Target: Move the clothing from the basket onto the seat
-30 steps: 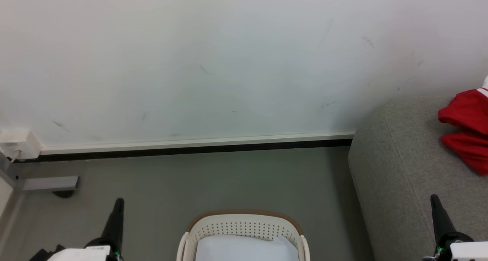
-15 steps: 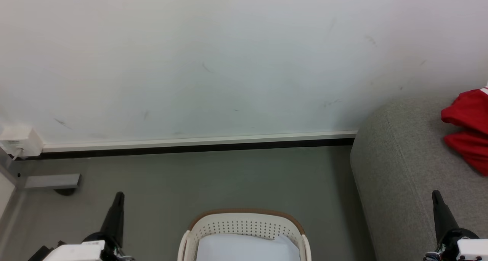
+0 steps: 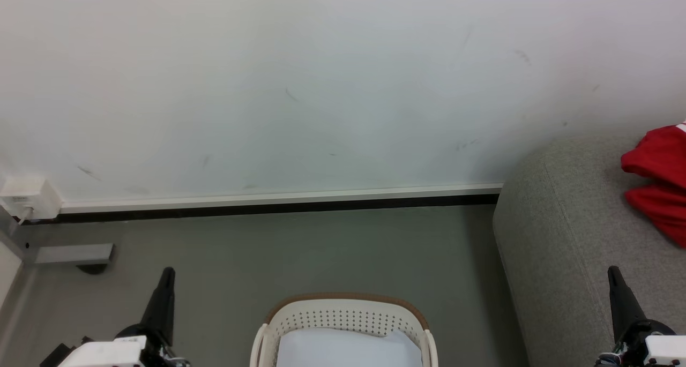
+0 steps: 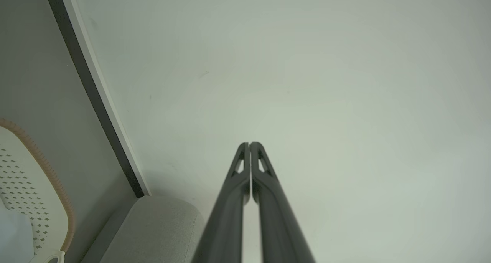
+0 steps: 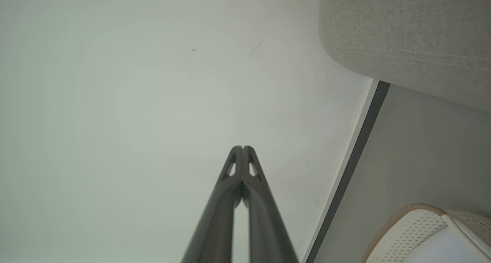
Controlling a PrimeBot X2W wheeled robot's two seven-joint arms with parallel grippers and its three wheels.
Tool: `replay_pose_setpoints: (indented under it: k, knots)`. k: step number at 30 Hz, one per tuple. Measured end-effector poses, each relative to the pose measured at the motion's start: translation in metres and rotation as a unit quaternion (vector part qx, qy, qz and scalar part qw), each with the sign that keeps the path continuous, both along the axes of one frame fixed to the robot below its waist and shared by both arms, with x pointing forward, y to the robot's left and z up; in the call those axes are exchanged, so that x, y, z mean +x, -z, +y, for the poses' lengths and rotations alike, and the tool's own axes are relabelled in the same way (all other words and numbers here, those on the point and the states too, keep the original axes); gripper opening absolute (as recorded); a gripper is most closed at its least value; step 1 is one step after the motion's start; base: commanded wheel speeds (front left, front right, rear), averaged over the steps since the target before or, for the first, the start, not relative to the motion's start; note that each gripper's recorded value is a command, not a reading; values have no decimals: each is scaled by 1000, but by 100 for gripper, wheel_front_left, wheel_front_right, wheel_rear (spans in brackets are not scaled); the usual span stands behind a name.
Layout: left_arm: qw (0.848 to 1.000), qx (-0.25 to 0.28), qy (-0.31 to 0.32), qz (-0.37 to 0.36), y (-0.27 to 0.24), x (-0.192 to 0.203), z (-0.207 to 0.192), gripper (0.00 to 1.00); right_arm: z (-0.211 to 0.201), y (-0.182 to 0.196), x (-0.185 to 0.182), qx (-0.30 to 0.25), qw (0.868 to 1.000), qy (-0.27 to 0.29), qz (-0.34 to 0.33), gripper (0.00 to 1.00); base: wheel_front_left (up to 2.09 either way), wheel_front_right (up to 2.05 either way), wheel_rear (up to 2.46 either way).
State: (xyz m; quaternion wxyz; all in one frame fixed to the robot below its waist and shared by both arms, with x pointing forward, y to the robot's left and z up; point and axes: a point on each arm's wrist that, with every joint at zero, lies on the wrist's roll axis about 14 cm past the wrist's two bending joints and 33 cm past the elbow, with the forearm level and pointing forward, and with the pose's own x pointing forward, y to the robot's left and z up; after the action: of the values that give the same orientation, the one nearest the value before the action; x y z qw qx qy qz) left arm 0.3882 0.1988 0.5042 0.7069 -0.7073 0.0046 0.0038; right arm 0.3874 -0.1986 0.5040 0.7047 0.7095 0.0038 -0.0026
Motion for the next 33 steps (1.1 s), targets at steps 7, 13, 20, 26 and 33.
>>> replay_pose_setpoints:
  k: [7,13,20,26,33]
  knots:
    - [1000,0,0,0,0,0,0,0,0,0,0,0,1000,0,0,0,0,0,0]
    - [1000,0,0,0,0,0,0,0,0,0,0,0,1000,0,0,0,0,0,0]
    - [1000,0,0,0,0,0,0,0,0,0,0,0,1000,0,0,0,0,0,0]
    - [1000,0,0,0,0,0,0,0,0,0,0,0,1000,0,0,0,0,0,0]
    - [1000,0,0,0,0,0,0,0,0,0,0,0,1000,0,0,0,0,0,0]
